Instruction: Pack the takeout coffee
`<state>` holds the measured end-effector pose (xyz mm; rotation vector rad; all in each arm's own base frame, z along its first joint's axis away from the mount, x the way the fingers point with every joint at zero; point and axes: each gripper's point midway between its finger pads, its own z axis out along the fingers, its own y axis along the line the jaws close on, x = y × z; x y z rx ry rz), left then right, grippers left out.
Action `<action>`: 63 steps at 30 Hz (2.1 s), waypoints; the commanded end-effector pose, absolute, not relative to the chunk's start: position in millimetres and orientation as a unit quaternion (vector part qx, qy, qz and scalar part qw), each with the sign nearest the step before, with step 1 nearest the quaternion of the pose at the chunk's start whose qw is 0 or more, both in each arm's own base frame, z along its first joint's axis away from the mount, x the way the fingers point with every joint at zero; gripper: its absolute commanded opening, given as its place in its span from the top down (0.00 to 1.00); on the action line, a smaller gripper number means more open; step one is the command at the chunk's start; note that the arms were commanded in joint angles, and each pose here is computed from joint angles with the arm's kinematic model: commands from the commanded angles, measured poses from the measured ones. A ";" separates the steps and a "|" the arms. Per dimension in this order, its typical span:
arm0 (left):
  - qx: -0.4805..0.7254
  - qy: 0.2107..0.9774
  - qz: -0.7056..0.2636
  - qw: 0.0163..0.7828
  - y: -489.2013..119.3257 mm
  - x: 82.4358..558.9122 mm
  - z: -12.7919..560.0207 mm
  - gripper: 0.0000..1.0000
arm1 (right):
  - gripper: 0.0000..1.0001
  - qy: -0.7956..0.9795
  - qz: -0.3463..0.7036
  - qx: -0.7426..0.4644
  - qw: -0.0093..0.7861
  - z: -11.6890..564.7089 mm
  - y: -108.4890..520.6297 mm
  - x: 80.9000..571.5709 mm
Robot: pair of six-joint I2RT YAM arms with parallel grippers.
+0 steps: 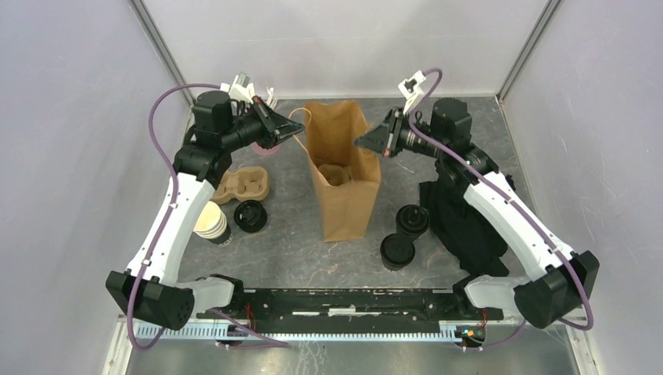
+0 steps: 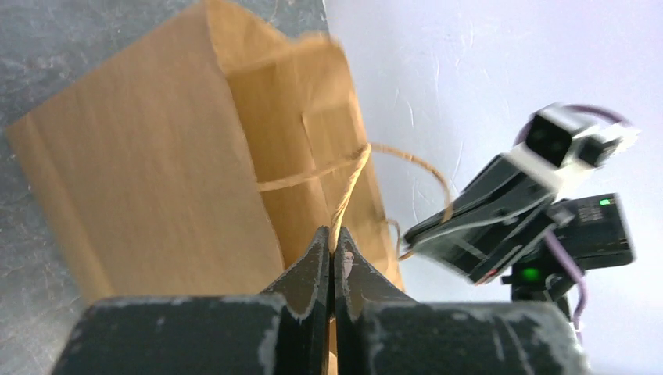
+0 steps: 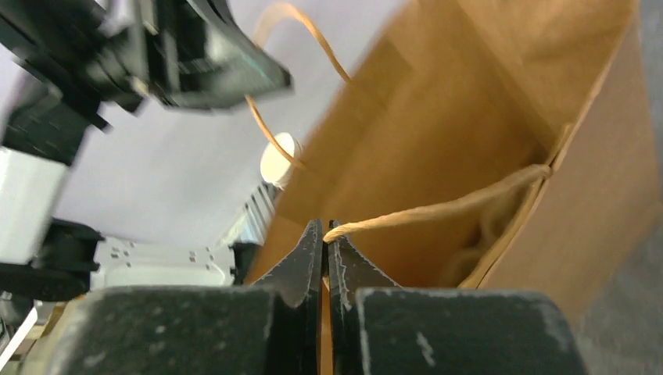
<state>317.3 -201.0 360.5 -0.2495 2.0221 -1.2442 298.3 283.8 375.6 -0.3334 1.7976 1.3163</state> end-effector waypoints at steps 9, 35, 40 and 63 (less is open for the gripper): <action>-0.044 0.785 -0.462 0.411 -206.0 360.0 390.4 0.98 | 0.92 0.675 0.560 -0.238 0.417 353.6 273.1 220.6; 0.057 0.889 -0.156 0.427 -224.2 304.4 354.8 0.00 | 0.94 0.710 0.503 -0.302 0.389 313.1 273.2 222.5; 0.077 0.888 -0.091 0.445 -233.8 323.5 348.8 0.07 | 0.94 0.709 0.501 -0.308 0.389 314.9 273.1 222.2; 0.266 0.773 -0.064 0.572 -291.2 351.9 375.7 0.98 | 0.33 0.809 0.236 -0.235 0.484 298.1 174.6 238.0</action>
